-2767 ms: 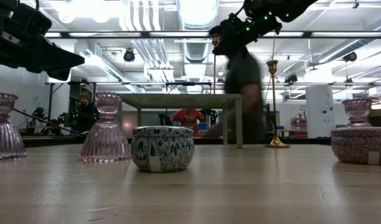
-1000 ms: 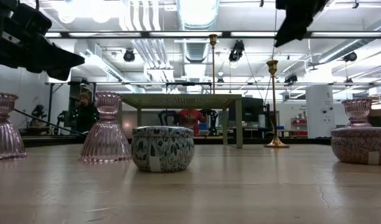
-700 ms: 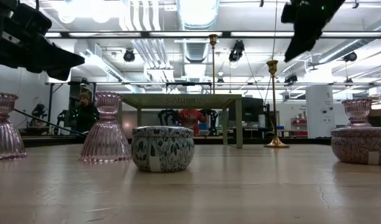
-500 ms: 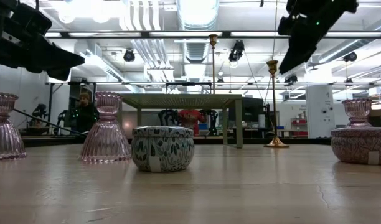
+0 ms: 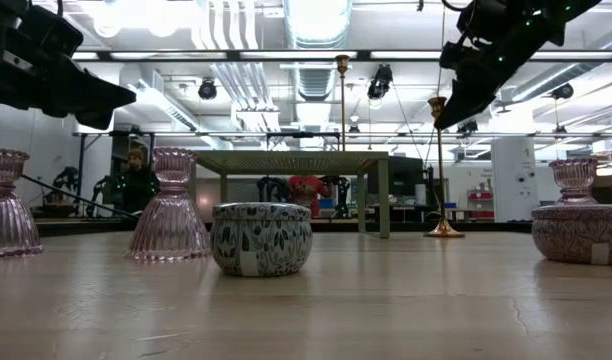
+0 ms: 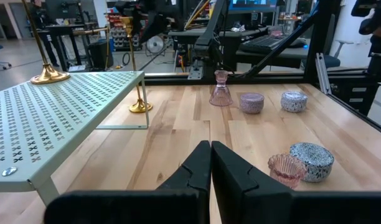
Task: Pick & Place candle stick holders
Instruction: Put the top gold candle holder on the shelf aligned with the other gold candle holder
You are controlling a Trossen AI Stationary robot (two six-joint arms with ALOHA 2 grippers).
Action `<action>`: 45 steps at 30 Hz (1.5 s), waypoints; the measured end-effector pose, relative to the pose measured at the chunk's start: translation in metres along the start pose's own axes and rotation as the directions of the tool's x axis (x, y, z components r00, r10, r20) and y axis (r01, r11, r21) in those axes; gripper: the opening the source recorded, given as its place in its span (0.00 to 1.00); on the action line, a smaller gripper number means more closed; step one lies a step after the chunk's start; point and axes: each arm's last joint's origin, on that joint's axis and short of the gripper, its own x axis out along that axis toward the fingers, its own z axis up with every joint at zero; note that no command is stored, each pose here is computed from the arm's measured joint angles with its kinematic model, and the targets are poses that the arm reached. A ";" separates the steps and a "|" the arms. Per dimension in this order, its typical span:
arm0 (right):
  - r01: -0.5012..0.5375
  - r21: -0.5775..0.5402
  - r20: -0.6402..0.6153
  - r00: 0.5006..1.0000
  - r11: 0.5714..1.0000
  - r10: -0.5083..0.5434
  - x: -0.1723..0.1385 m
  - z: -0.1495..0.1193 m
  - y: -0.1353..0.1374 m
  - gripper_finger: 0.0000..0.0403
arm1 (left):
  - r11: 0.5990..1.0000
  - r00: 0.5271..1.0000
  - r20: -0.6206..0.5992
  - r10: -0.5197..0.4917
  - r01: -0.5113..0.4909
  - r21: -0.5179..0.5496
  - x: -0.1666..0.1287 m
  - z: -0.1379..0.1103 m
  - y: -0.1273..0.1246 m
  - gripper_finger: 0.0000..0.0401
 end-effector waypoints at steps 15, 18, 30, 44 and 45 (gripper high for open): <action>0.019 0.007 0.075 0.997 1.000 -0.020 0.001 0.006 -0.002 0.15 | 1.000 1.000 0.000 0.000 0.000 0.000 0.000 0.000 0.000 0.04; 0.021 0.009 0.081 0.996 1.000 -0.021 0.001 0.007 -0.002 0.09 | 1.000 1.000 0.000 0.000 0.000 0.000 0.000 0.000 0.000 0.04; 0.005 0.030 0.025 1.000 1.000 -0.006 0.006 -0.004 0.000 0.02 | 1.000 1.000 0.000 0.000 0.000 0.000 0.000 0.000 0.000 0.04; 0.022 0.054 -0.024 0.999 0.998 -0.021 0.023 -0.027 0.003 0.22 | 1.000 1.000 0.000 0.000 0.000 0.000 0.000 0.000 0.000 0.04; 0.032 0.053 -0.011 0.999 0.998 -0.031 0.025 -0.028 0.003 0.25 | 1.000 1.000 0.000 0.000 0.000 0.000 0.000 0.000 0.000 0.04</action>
